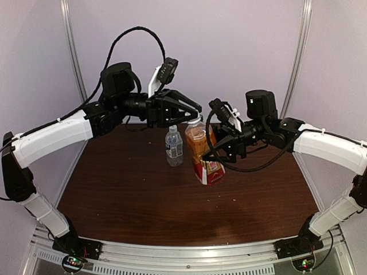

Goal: Unscrew the bottle caps

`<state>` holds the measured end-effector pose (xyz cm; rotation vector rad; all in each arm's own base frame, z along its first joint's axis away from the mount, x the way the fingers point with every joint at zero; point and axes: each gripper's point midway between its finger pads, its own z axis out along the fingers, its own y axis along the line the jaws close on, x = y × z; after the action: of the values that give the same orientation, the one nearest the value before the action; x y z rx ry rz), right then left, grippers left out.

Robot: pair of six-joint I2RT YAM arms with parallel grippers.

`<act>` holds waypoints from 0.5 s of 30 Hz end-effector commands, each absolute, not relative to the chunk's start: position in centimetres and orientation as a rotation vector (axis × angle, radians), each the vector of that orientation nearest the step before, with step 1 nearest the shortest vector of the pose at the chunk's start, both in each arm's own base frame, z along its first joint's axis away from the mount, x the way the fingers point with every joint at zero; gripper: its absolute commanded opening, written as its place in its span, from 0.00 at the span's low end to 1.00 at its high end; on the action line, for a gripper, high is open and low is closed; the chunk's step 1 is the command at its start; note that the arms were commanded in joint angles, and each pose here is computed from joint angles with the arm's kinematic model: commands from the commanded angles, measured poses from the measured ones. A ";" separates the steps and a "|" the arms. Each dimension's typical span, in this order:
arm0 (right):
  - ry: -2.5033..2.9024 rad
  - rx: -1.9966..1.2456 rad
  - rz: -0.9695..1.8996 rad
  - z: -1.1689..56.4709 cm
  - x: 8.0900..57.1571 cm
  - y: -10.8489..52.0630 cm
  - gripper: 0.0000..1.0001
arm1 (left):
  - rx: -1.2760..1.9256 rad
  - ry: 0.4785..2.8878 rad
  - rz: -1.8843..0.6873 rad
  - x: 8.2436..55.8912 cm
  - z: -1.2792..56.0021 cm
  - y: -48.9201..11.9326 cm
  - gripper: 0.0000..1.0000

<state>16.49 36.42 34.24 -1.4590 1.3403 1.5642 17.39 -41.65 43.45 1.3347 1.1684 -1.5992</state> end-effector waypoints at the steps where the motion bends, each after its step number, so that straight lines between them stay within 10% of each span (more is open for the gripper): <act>1: 1.329 -1.447 1.536 34.7 17.1 36.4 0.58 | 1.338 1.141 -1.600 17.5 43.6 -41.4 0.31; 15: 1.616 -1.116 0.998 32.5 26.1 35.6 0.59 | 0.773 1.577 -1.207 26.2 43.1 -39.7 0.16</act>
<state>21.26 36.67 32.64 -1.2967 1.5173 1.2800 22.23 -41.68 41.95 1.0898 1.4212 -1.4106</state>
